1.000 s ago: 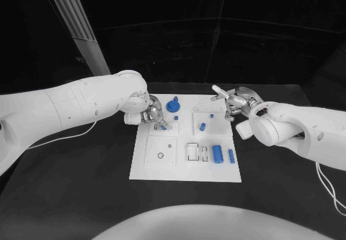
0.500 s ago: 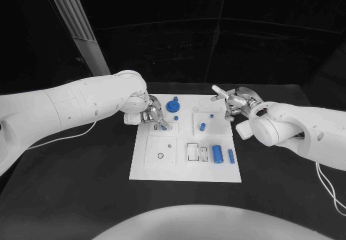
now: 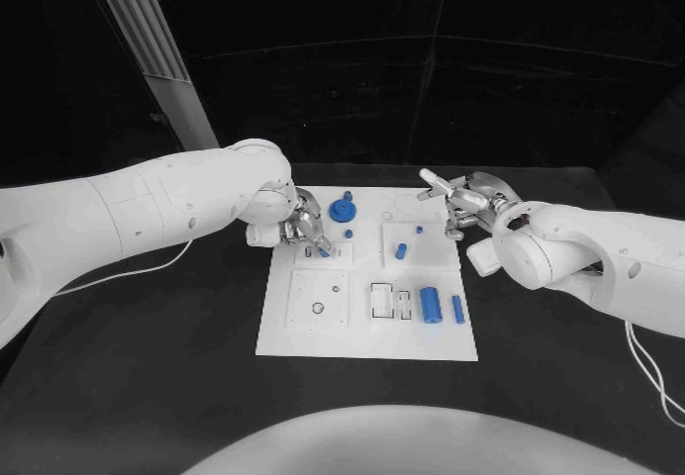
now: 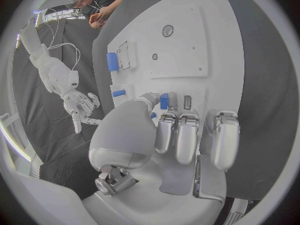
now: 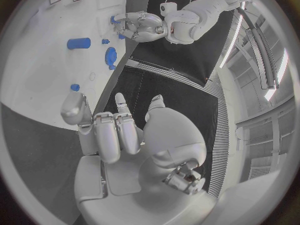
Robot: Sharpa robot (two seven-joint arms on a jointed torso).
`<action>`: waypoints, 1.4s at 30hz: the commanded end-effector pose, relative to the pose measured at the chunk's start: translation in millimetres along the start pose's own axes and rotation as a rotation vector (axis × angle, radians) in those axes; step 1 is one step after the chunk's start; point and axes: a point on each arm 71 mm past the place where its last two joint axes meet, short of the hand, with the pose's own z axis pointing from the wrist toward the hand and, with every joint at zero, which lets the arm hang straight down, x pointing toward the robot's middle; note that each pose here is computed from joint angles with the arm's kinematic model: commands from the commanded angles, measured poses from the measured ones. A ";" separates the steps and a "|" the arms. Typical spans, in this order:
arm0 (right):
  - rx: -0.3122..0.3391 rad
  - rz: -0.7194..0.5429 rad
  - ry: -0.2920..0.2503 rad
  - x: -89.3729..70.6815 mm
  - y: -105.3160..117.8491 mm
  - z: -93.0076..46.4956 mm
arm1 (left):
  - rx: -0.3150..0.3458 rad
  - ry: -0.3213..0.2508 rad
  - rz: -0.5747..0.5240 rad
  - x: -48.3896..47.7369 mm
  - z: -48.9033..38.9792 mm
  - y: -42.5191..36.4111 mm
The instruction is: Assemble the parts on the task board
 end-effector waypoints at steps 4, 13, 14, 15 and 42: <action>-0.003 -0.001 0.003 0.0 0.8 -0.1 | -0.012 0.009 0.006 6.8 6.4 6.5; -0.001 -0.002 0.001 -0.5 0.4 0.0 | -0.018 0.004 0.000 5.2 6.2 9.5; -0.001 -0.002 0.001 -0.4 0.4 0.1 | -0.020 0.004 0.000 4.9 6.2 9.8; -0.001 -0.002 0.001 -0.3 0.3 0.1 | -0.022 0.004 -0.001 4.7 6.3 10.0; 0.000 -0.002 0.003 0.4 0.3 0.0 | -0.056 0.018 0.009 4.7 6.7 12.1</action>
